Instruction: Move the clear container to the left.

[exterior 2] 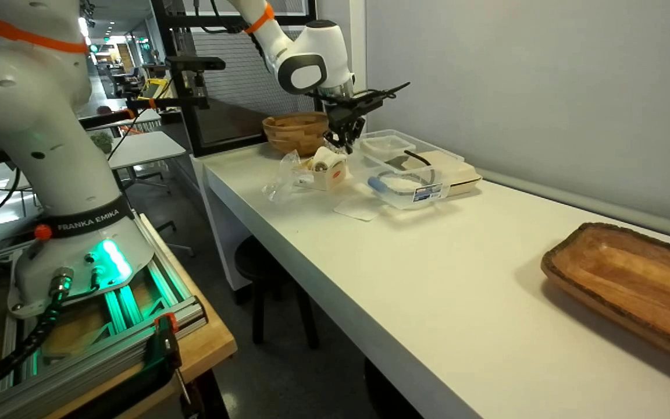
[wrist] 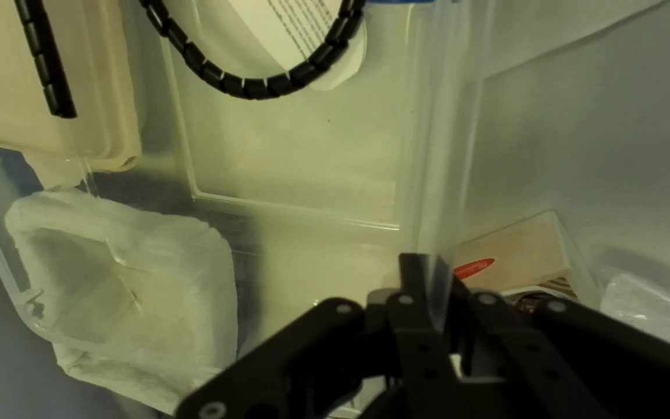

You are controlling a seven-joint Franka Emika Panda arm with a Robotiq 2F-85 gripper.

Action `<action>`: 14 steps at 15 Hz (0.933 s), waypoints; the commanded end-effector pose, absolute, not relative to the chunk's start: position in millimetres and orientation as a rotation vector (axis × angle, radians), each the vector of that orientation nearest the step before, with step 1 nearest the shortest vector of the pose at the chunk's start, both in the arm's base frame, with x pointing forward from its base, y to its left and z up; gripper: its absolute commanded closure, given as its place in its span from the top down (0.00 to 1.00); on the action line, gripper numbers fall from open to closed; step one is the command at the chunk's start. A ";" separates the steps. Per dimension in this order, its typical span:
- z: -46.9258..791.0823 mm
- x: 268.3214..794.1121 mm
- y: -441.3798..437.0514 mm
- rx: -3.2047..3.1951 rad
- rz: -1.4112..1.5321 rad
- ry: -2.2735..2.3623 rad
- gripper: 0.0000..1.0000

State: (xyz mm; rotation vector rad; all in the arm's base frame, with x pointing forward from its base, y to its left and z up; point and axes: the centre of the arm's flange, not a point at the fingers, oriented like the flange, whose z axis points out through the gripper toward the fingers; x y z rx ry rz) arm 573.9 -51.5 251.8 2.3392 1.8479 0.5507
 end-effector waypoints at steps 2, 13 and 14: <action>235.7 591.6 -57.5 2.132 0.631 1.978 0.02; 219.1 615.2 -73.8 1.953 0.641 2.099 0.02; 217.2 615.4 -75.6 1.943 0.644 2.103 0.02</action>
